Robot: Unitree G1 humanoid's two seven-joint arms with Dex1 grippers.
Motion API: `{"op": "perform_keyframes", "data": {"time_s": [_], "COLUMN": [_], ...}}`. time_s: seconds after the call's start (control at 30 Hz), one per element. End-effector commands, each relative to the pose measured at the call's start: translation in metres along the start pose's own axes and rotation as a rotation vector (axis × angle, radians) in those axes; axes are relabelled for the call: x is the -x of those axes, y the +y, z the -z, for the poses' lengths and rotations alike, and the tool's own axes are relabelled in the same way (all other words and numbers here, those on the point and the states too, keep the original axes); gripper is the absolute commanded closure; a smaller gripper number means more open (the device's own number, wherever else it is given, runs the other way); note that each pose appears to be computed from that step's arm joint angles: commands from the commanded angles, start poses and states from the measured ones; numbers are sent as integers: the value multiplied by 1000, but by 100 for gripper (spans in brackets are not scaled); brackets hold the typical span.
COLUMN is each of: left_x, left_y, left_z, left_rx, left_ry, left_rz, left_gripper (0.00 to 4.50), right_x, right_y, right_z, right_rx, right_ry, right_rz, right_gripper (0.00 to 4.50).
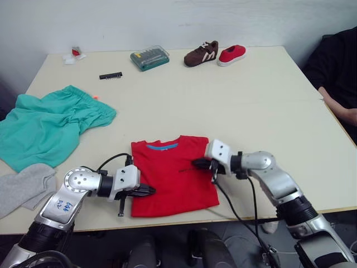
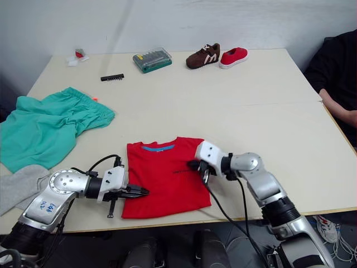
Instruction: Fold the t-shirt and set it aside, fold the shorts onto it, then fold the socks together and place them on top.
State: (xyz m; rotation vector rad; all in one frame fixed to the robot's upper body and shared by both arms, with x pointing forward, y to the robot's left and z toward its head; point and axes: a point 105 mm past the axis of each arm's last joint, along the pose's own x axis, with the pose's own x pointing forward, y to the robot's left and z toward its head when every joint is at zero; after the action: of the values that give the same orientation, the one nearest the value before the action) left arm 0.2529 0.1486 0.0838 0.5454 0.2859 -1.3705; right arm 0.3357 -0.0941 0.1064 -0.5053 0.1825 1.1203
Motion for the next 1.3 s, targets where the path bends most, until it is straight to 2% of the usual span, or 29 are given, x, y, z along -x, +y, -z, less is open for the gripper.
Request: {"op": "perform_keyframes", "data": {"time_s": [0.03, 0.1, 0.17, 0.23, 0.3, 0.47, 0.53, 0.67, 0.83, 0.97, 1.13, 1.3], "left_x": [-1, -1, -1, 3, 11, 24, 26, 21, 1, -4, 25, 53], "left_y": [-11, -12, -9, -1, 1, 5, 15, 46, 65, 87, 129, 142], "left_z": [31, 33, 29, 15, -6, -29, -32, -25, -20, -12, -6, -20], "left_rx": [66, 72, 101, 175, 246, 288, 283, 249, 216, 183, 184, 212], "left_ry": [90, 80, 33, -68, -172, -214, -217, -179, -145, -73, -68, -162], "left_rz": [14, 4, -27, -67, -46, -3, -21, -111, -99, -173, -394, -456], "left_gripper": [448, 448, 448, 448, 448, 448, 448, 448, 448, 448, 448, 448], "right_x": [10, 13, 16, 23, 33, 48, 49, 46, 30, 30, 46, 61], "right_y": [-28, -41, -42, -34, -23, 20, 38, 65, 69, 75, 77, 80], "right_z": [12, 17, 3, -20, -38, -56, -52, -31, -1, 12, 22, 26], "right_rx": [0, -20, -56, -57, -44, -28, -23, 38, 31, 44, 20, -18], "right_ry": [69, 77, -11, -127, -196, -230, -208, -100, -24, 23, 60, 62], "right_rz": [131, 197, 190, 140, 90, -75, -144, -242, -202, -216, -209, -192], "right_gripper": [450, 450, 450, 450, 450, 450, 450, 450, 450, 450, 450, 450]}}
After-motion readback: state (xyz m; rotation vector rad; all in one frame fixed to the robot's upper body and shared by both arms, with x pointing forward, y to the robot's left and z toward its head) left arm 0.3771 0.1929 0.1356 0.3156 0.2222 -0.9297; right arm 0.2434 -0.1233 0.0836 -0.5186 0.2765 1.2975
